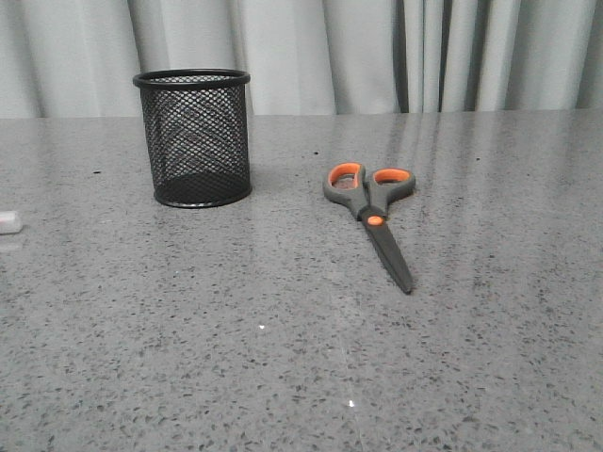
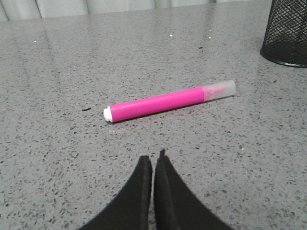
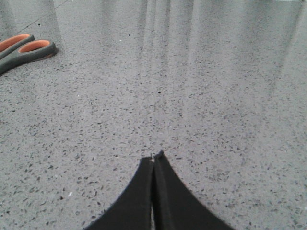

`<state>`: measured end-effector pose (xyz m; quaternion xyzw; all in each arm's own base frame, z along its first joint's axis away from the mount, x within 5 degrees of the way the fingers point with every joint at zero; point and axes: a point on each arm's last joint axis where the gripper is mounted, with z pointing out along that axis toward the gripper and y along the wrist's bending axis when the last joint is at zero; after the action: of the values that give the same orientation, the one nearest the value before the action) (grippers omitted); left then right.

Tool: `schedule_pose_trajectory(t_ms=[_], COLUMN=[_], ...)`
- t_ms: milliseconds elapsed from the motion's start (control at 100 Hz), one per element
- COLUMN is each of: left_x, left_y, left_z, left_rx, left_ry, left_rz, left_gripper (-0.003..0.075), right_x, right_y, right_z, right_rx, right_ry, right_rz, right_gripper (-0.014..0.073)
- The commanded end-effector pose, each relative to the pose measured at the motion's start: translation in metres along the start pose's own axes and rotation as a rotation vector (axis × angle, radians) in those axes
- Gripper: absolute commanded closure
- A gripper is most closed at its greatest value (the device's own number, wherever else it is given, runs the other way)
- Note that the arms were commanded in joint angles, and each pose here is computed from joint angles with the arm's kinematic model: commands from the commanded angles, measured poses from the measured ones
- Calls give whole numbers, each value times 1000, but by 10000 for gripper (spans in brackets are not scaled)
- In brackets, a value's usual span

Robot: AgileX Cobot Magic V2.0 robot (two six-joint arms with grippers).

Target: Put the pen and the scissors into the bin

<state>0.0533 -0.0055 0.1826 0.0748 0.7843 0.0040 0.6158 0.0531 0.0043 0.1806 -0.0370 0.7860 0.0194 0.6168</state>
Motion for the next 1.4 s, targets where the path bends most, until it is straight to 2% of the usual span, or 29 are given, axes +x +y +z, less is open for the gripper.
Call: schedule_pose_trajectory(t_ms=[0, 100, 180, 230, 320, 390, 440, 470, 580, 700, 760, 830, 910, 1000, 1020, 1100, 1160, 1270, 1390], left_x=[8, 8, 8, 8, 3, -8, -14, -16, -20, -18, -18, -23, -38, -61, -66, -88, -113, -150, -186], left_y=[-1, -1, -1, -1, -1, -1, 0, 2, 10, 14, 14, 10, -3, -16, -17, -19, -20, -20, -17], left_z=[2, 2, 2, 2, 2, 0, -1, -2, -4, -4, -4, -5, -11, -23, -25, -33, -39, -39, -29], left_rx=[-5, -5, -5, -5, -5, 24, 62, 73, 70, 84, 89, 133, 242, 336, 346, 359, 377, 401, 425], left_ry=[-39, -39, -39, -41, -94, -211, -276, -304, -383, -391, -387, -365, -301, -198, -182, -150, -129, -69, 105], left_rz=[-26, -26, -26, -26, -57, -269, -563, -696, -1066, -1390, -1421, -1358, -1138, -865, -820, -671, -520, -258, 31], left_gripper=[739, 739, 739, 739, 739, 739, 739, 739, 739, 739, 739, 736, 685, 547, 512, 429, 435, 491, 511], right_x=[0, -4, -13, -20, -28, -29, -30, -30, -32, -34, -36, -45, -61, -76, -82, -92, -101, -118, -130], right_y=[0, -1, -1, -1, -2, -2, -3, -3, -4, -5, -4, 0, 7, 15, 16, 21, 23, 21, 19], right_z=[0, 0, -1, -3, -6, -6, -6, -7, -8, -8, -9, -14, -22, -29, -31, -33, -30, -26, -21], right_rx=[5, 11, 12, 3, -19, -31, -33, -34, -37, -49, -63, -102, -151, -214, -232, -275, -298, -293, -271], right_ry=[-50, -92, -190, -262, -363, -377, -383, -391, -418, -425, -407, -362, -295, -174, -149, -66, -34, -83, -125], right_rz=[-4, -21, -15, 36, 215, 307, 334, 352, 426, 524, 527, 517, 465, 397, 379, 311, 260, 209, 192], right_gripper=[665, 665, 665, 665, 665, 665, 665, 665, 665, 665, 664, 660, 618, 467, 407, 263, 214, 214, 214])
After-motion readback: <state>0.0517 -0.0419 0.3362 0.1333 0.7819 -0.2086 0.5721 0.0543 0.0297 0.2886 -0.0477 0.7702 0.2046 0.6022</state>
